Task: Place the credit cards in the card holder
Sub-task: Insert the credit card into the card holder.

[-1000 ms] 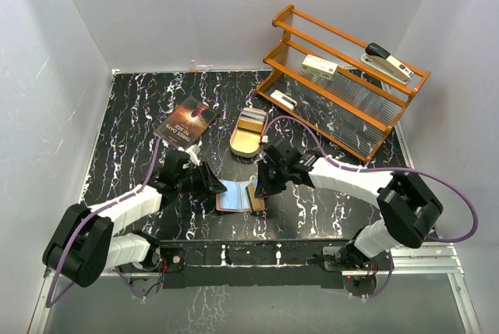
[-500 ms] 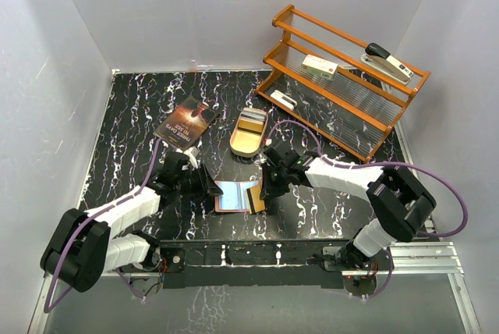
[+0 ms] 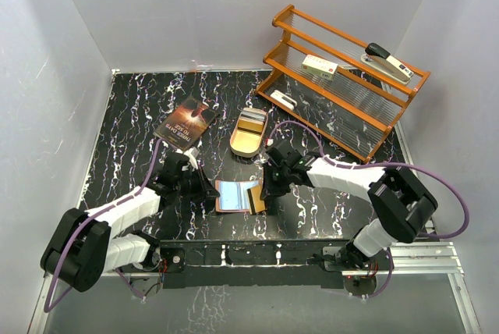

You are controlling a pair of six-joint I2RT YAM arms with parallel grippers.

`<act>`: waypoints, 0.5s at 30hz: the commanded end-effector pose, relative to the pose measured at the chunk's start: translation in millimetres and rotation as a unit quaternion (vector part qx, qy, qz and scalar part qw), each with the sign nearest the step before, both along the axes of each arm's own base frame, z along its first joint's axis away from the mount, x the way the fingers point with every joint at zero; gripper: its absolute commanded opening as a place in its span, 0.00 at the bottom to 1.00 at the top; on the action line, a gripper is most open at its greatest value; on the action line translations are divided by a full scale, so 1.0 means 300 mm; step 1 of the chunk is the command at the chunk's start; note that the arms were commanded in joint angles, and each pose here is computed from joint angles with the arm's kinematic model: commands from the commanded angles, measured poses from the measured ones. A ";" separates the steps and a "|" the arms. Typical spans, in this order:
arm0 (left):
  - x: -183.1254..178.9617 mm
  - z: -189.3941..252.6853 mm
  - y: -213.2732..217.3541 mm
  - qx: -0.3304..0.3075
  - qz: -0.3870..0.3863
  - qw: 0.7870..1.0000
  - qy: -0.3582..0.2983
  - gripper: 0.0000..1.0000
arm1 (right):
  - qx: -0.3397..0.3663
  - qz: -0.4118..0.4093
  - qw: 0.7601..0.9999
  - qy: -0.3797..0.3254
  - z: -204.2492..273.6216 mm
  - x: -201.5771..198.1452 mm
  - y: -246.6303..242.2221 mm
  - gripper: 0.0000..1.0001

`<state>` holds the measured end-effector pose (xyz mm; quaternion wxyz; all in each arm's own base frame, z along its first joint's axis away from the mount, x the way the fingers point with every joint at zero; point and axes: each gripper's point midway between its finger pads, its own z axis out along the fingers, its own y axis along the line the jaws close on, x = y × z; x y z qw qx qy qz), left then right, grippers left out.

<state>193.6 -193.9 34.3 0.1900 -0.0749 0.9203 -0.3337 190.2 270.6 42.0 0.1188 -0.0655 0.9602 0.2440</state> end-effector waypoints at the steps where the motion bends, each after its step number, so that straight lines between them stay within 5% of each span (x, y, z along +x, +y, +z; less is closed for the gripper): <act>1: -0.020 -0.010 -0.006 -0.004 -0.016 1.000 0.003 0.00 | 0.097 0.016 0.994 -0.042 0.176 0.048 0.109 0.00; 15: -0.028 -0.004 -0.024 -0.022 -0.025 0.999 0.006 0.00 | 0.155 0.009 0.987 -0.041 0.187 0.070 0.181 0.00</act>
